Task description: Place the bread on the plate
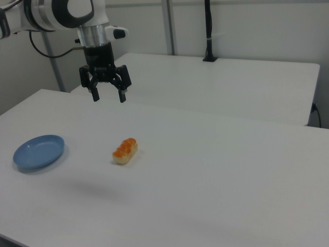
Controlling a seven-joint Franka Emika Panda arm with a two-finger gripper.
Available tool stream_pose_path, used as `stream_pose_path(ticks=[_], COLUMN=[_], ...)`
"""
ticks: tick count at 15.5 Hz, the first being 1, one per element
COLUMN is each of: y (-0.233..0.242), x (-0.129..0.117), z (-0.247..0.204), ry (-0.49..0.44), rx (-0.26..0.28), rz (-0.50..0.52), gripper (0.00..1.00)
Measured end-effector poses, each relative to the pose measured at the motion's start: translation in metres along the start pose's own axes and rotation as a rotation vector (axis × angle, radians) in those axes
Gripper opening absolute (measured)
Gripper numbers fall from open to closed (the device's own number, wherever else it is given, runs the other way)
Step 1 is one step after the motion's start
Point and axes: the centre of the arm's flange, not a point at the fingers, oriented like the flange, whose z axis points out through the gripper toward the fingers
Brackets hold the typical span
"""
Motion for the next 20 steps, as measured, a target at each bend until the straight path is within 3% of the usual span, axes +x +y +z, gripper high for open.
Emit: stream_pose_path(ticks=[5, 13, 17, 20], y=[0.001, -0.029, -0.038, -0.059], x=[0.0, 0.004, 0.021, 0.051], z=[-0.001, -0.006, 0.004, 0.044], ry=[-0.003, 0.003, 0.068, 0.099], rx=[-0.021, -0.03, -0.038, -0.034], rz=[-0.002, -0.153, -0.05, 0.05], gripper=[1.0, 1.0, 1.0, 1.0])
